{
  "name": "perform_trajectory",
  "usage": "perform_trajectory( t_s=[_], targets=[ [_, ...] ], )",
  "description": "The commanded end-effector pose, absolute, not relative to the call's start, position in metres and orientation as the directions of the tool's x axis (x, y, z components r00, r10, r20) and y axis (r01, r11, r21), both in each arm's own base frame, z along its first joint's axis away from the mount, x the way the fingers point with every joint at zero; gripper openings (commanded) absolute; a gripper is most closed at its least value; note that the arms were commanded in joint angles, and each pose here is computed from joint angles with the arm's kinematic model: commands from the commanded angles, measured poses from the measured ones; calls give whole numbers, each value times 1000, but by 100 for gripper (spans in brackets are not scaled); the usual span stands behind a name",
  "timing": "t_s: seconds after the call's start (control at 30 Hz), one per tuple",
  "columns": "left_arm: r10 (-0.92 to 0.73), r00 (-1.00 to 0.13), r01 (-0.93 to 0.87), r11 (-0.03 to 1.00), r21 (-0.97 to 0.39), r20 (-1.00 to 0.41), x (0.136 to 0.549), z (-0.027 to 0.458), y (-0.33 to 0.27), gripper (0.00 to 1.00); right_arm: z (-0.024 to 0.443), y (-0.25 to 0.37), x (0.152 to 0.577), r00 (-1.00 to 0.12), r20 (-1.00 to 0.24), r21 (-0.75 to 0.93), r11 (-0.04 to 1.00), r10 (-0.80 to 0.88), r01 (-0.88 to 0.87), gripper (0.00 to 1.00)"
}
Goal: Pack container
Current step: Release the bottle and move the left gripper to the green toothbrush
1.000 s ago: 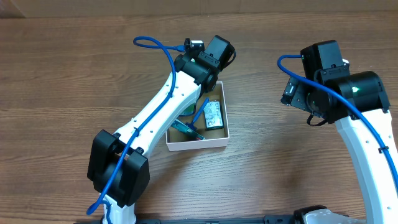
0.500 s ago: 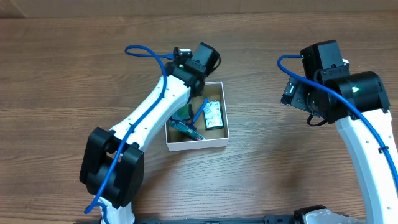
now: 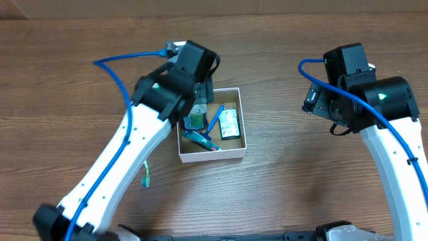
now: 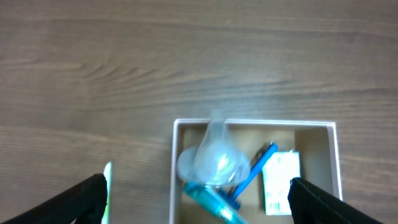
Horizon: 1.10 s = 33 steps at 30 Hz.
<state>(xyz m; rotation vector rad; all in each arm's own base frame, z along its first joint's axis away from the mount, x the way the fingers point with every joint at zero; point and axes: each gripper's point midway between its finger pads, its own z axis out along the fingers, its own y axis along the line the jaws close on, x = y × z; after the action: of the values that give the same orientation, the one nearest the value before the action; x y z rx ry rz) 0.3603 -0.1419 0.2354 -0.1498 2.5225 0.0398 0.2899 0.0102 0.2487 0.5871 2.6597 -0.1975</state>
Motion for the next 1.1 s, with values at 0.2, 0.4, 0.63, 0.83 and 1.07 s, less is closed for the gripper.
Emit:
perform_trajectory(
  t_s=[0.2,0.4,0.63,0.83,1.07],
  targets=[
    [-287,-875,-339,938,68,-390,266,241,-77,97,256,8,291,-812,-441,-39,896,381,442,100],
    [-304,-894,-334,942,37,-328,239,229,-75,100,256,8,291,-812,-441,-39,896,381,442,100],
    [-378,-885,-413,907,85,-273,208,184,-46,100,256,8,291,-812,-441,-39,896,381,442,100],
    [-395,-889,-406,914,-3,-231,223,128,-41,100,256,8,291,-812,-441,-39,896,381,442,100],
    [-385,-886,-397,918,-5,-257,235,98,-17,96,256,8,291,-812,-441,-39,896,381,442,100]
  ],
)
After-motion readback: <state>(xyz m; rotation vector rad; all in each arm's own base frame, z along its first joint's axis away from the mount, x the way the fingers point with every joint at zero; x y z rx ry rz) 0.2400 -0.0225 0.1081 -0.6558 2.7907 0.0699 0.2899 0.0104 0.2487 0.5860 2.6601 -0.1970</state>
